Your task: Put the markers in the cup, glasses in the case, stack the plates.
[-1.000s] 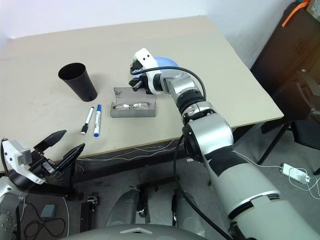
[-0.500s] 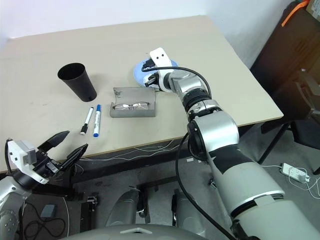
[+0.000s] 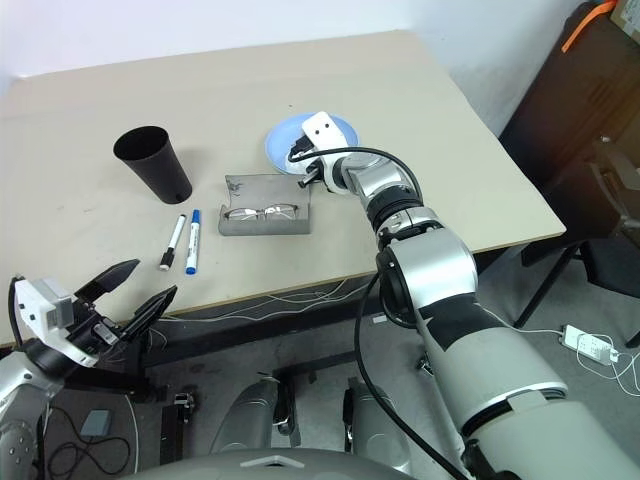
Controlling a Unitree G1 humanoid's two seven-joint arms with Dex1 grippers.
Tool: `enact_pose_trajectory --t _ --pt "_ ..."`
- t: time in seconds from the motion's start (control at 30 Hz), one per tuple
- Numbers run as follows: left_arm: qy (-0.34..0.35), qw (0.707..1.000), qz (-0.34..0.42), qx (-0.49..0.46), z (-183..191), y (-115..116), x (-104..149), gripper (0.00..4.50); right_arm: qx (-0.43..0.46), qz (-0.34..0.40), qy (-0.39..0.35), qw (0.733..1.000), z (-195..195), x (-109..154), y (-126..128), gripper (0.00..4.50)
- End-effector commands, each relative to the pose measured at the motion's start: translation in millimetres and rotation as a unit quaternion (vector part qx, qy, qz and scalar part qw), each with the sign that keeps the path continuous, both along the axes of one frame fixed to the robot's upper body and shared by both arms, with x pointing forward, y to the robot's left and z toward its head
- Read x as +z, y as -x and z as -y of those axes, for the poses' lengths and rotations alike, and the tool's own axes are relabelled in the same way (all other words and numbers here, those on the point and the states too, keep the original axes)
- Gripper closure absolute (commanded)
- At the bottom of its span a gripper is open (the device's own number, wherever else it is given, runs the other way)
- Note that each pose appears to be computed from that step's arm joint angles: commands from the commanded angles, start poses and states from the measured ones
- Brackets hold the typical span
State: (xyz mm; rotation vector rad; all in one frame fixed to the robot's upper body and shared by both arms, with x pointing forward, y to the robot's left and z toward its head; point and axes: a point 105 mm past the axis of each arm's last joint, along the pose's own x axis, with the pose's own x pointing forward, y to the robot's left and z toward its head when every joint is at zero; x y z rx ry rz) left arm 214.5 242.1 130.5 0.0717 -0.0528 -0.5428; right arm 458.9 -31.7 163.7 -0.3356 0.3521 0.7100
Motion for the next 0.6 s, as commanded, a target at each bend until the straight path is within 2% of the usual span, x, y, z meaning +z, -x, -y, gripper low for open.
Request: enact_pose_trajectory --t 0.03,0.6 --pt "-0.011 1.0 0.016 -0.003 1 3 7 0.0 0.023 0.018 0.001 1.0 -4 14 0 4.48" --pt "-0.013 1.0 0.021 -0.009 4 -5 11 0.0 0.181 -0.015 0.031 0.983 -29 13 26 4.48"
